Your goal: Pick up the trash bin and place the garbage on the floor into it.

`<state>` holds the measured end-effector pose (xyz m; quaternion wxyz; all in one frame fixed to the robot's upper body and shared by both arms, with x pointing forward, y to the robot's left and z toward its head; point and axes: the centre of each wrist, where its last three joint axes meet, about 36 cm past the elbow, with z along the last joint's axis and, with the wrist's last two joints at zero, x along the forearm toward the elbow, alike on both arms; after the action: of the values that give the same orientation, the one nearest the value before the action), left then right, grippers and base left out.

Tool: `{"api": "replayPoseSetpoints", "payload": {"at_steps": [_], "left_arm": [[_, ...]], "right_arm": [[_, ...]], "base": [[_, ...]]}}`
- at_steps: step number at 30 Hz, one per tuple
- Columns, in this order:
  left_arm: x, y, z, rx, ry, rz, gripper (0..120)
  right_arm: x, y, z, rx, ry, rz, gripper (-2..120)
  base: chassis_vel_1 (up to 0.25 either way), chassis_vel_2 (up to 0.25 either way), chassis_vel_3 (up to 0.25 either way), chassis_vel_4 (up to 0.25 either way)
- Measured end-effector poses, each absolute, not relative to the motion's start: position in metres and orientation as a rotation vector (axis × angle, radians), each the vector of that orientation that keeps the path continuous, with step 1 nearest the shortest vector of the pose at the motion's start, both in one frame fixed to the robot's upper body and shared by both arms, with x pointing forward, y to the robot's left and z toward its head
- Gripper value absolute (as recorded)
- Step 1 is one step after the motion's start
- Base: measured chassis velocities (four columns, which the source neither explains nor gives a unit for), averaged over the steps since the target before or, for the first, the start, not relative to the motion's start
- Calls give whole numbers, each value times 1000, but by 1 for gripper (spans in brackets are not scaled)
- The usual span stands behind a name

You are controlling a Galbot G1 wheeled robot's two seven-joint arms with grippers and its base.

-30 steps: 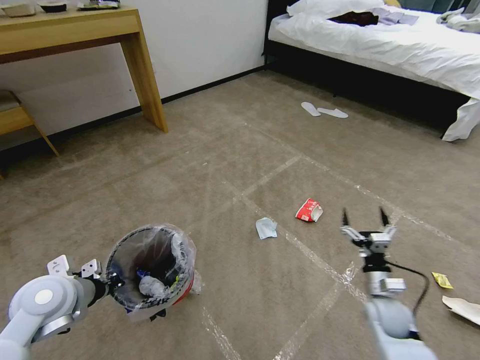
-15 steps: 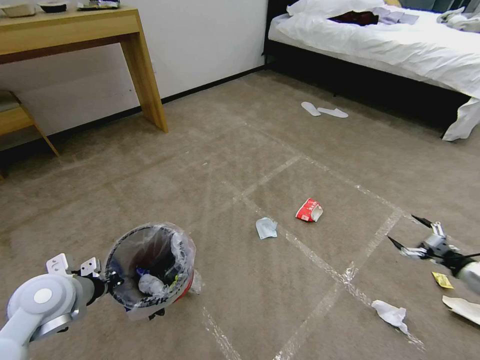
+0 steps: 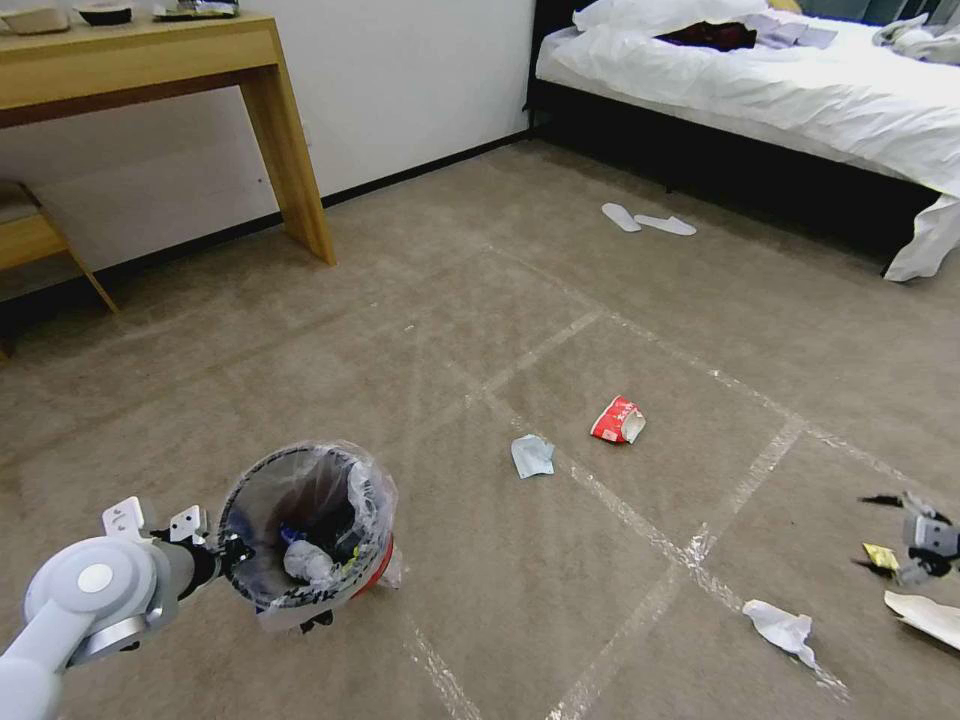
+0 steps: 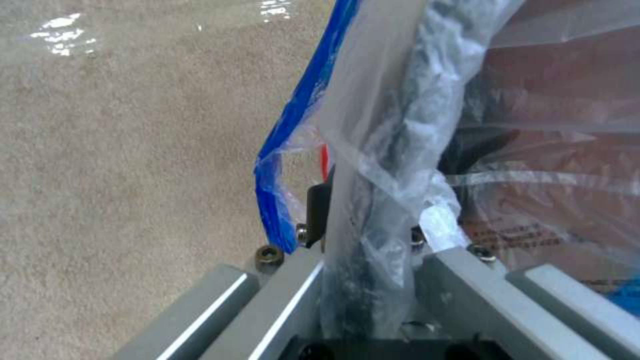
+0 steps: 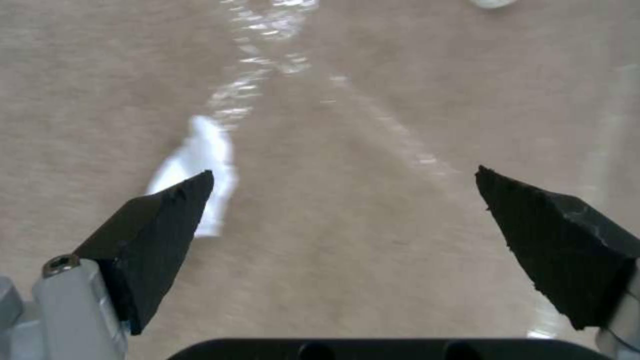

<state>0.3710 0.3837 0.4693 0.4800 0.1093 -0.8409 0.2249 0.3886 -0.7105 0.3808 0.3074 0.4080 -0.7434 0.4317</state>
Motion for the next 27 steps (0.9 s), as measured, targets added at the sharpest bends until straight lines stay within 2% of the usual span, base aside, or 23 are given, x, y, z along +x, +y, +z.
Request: {"api": "replayPoseSetpoints", "payload": {"at_steps": [6,19,27], "left_arm": [[367,381,466,275,-2052,539,0],[359,374,453,292,-2041,562,0],[357,374,452,296,-2040,559,0]], "right_arm": [[402,-679,315,1139,-1831,1123,100],[414,-680,296,1053,-1798,1050,100],[421,-660,273,1075,-1761,1010,100]], "base": [[0,0,0,0],[0,0,0,0],[0,0,0,0]]}}
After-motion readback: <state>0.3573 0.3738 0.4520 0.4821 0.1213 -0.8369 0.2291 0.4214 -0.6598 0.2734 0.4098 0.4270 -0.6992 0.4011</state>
